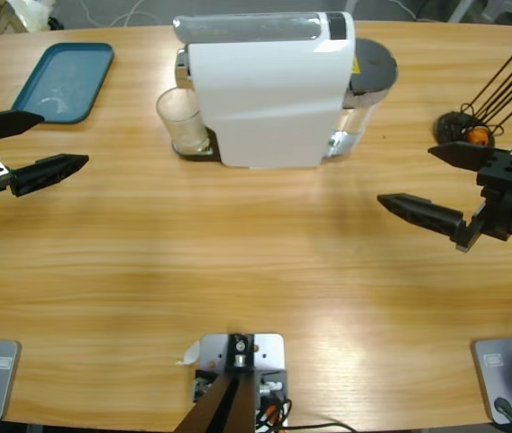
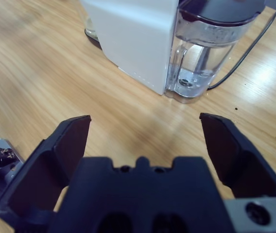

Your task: Pour coffee

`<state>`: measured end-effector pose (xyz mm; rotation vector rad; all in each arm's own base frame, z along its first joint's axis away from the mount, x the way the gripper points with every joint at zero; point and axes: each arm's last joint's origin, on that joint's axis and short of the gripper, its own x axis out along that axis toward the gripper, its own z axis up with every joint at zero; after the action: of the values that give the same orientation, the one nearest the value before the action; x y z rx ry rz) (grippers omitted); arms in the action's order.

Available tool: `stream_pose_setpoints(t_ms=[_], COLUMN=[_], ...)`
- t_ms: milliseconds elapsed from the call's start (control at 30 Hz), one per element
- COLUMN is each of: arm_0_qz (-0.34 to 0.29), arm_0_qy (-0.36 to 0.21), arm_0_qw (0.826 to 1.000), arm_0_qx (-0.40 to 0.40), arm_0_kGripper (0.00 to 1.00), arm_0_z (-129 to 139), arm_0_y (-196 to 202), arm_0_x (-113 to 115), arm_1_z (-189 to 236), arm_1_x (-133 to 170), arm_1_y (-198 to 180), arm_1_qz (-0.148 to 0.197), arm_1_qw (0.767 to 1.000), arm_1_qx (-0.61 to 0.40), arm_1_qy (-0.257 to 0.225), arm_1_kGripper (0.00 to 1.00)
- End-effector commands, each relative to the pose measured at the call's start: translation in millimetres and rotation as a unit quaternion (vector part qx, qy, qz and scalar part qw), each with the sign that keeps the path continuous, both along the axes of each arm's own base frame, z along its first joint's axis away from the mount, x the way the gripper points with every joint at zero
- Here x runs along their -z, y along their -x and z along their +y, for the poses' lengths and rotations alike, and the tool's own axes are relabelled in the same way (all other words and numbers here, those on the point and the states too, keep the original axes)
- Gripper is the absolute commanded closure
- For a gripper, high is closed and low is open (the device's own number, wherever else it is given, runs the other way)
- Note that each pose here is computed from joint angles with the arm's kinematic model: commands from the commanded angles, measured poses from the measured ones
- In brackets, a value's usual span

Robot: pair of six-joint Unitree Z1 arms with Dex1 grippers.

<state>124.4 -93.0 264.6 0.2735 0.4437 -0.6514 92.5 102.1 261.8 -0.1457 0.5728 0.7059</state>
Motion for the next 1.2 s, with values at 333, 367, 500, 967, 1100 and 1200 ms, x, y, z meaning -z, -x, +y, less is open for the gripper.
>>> stream_pose_setpoints(t_ms=[333, 367, 500, 967, 1100, 1200], arm_0_qz=[0.022, 0.022, 0.021, 0.022, 0.028, 0.026], arm_0_qy=[-0.019, -0.02, -0.02, -0.02, -0.026, -0.029], arm_0_qw=[1.0, 1.0, 1.0, 1.0, 0.999, 0.999], arm_0_qx=[0.004, 0.003, 0.003, 0.003, 0.003, 0.001], arm_0_kGripper=[0.119, 0.116, 0.115, 0.115, 0.108, 0.09], arm_0_z=[-0.7, -0.7, -0.5, -0.8, -2.5, -5.4], arm_0_y=[1.3, 1.3, 1.4, 1.0, -1.3, -7.5], arm_0_x=[15.1, 15.1, 15.0, 15.4, 17.7, 18.4], arm_1_z=[-3.5, -3.5, -3.0, -2.1, -1.7, -0.9], arm_1_x=[3.6, 3.5, 3.6, 4.0, 4.4, 4.1], arm_1_y=[0.5, 0.5, 0.1, -0.5, -0.8, -1.4], arm_1_qz=[0.014, 0.014, 0.015, 0.017, 0.018, 0.019], arm_1_qw=[1.0, 1.0, 1.0, 1.0, 1.0, 1.0], arm_1_qx=[0.013, 0.013, 0.012, 0.012, 0.012, 0.011], arm_1_qy=[-0.001, -0.001, -0.001, 0.001, 0.001, 0.001], arm_1_kGripper=[0.105, 0.105, 0.105, 0.105, 0.091, 0.0])
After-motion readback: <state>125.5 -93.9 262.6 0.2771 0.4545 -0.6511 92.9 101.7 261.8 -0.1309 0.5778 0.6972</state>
